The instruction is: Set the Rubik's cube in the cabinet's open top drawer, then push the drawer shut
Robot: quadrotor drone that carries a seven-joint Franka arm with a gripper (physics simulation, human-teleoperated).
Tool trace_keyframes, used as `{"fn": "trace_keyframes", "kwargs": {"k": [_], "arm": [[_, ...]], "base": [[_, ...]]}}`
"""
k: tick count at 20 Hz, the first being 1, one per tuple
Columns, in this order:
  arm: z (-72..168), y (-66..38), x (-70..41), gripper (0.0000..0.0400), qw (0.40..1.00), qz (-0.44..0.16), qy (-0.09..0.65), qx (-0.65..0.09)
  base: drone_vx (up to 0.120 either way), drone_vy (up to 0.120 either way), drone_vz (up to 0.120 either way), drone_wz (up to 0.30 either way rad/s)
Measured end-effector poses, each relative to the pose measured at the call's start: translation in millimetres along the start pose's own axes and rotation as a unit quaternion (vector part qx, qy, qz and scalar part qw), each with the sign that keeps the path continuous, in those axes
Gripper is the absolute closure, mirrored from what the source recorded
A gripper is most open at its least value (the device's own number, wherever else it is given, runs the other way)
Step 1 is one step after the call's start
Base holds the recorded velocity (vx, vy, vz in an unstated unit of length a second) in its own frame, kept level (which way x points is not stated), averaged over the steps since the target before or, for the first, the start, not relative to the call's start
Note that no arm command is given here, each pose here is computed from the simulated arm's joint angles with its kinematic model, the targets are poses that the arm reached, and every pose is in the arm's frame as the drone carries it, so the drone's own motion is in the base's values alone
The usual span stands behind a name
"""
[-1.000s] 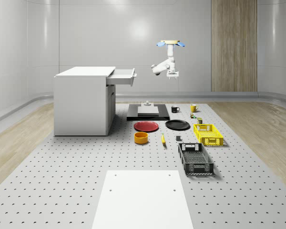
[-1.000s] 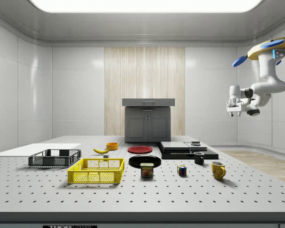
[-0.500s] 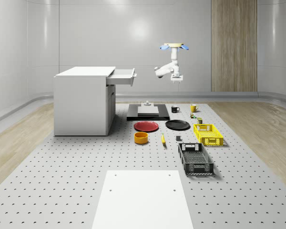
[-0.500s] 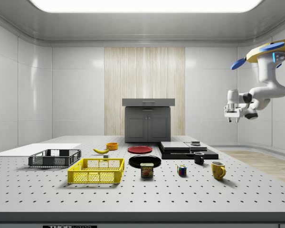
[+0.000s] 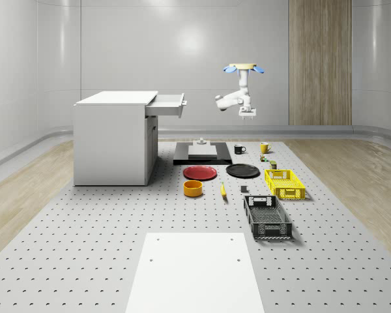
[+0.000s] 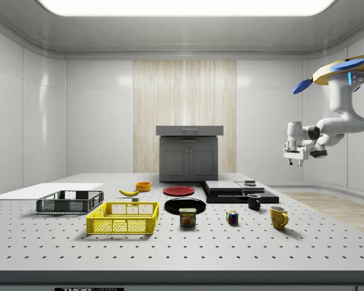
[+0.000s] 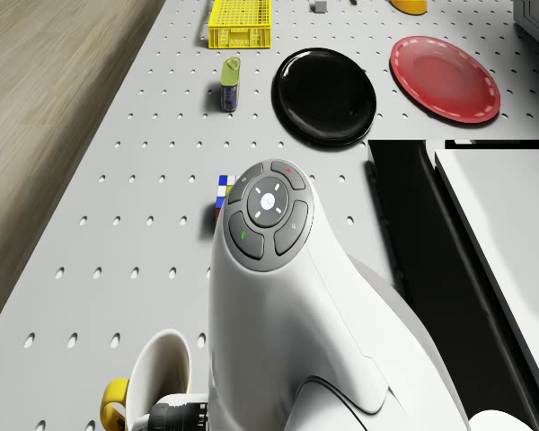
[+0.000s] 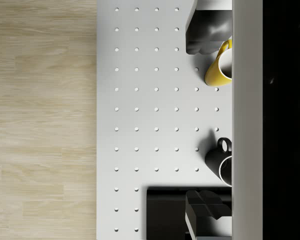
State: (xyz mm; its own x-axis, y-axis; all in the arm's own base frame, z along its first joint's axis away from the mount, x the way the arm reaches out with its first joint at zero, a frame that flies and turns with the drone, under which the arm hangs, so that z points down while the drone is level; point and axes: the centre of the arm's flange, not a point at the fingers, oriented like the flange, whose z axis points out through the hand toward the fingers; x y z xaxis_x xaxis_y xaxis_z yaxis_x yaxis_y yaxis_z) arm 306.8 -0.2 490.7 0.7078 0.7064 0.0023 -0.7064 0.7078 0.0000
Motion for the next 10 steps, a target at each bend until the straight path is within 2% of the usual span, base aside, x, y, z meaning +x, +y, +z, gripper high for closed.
{"fn": "trace_keyframes", "kwargs": {"k": [10], "arm": [[0.0, 0.0, 0.0, 0.0, 1.0, 0.0, 0.0, 0.0]], "base": [[0.12, 0.12, -0.12, 0.0]]}}
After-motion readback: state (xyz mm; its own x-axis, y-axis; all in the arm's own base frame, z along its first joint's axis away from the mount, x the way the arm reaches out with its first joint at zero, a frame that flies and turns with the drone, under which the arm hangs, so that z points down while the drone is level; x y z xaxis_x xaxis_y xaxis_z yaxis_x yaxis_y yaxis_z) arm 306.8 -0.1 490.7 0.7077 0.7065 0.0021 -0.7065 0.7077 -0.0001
